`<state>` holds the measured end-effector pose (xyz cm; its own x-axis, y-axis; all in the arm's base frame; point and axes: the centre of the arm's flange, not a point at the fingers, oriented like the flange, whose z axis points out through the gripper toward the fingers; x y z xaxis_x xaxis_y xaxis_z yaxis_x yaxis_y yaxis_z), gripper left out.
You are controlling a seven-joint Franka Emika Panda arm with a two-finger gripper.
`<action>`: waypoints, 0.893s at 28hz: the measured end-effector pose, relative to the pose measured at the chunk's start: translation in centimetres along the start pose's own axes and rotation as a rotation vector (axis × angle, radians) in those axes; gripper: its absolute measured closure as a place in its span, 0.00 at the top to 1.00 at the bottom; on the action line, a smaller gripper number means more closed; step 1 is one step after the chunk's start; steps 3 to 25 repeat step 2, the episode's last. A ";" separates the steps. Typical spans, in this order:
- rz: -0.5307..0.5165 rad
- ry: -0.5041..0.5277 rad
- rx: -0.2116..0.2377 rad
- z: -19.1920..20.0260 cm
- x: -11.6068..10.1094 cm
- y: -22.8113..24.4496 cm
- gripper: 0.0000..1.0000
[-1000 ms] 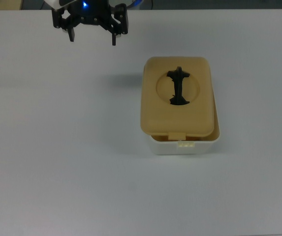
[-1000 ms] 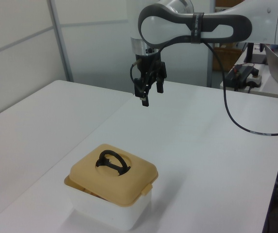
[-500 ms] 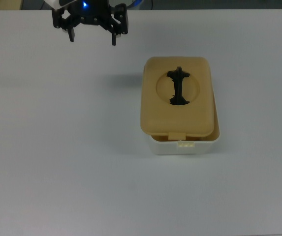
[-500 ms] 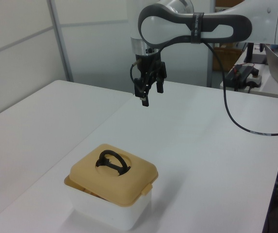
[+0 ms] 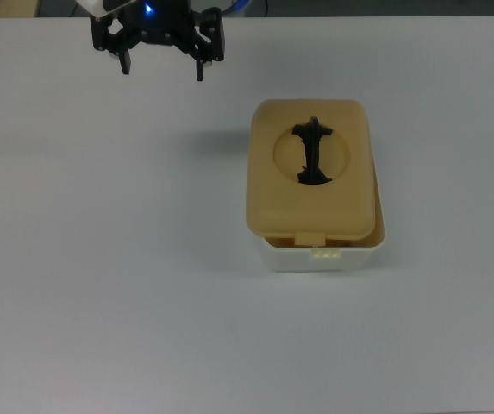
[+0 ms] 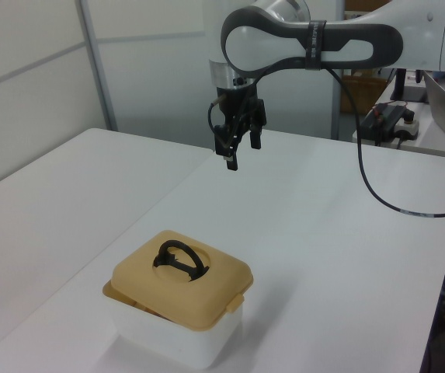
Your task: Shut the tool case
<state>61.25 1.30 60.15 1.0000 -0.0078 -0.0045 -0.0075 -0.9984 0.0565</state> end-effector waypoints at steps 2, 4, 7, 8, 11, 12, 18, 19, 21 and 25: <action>0.000 0.004 0.000 0.0 0.0 0.0 1.00; 0.000 0.004 0.000 0.0 0.0 0.0 1.00; 0.000 0.004 0.000 0.0 0.0 0.0 1.00; 0.000 0.004 0.000 0.0 0.0 0.0 1.00; 0.000 0.004 0.000 0.0 0.0 0.0 1.00; 0.000 0.004 0.000 0.0 0.0 0.0 1.00; 0.000 0.004 0.000 0.0 0.0 0.0 1.00; 0.000 0.004 0.000 0.0 0.0 0.0 1.00; 0.000 0.004 0.000 0.0 0.0 0.0 1.00; 0.000 0.004 0.000 0.0 0.0 0.0 1.00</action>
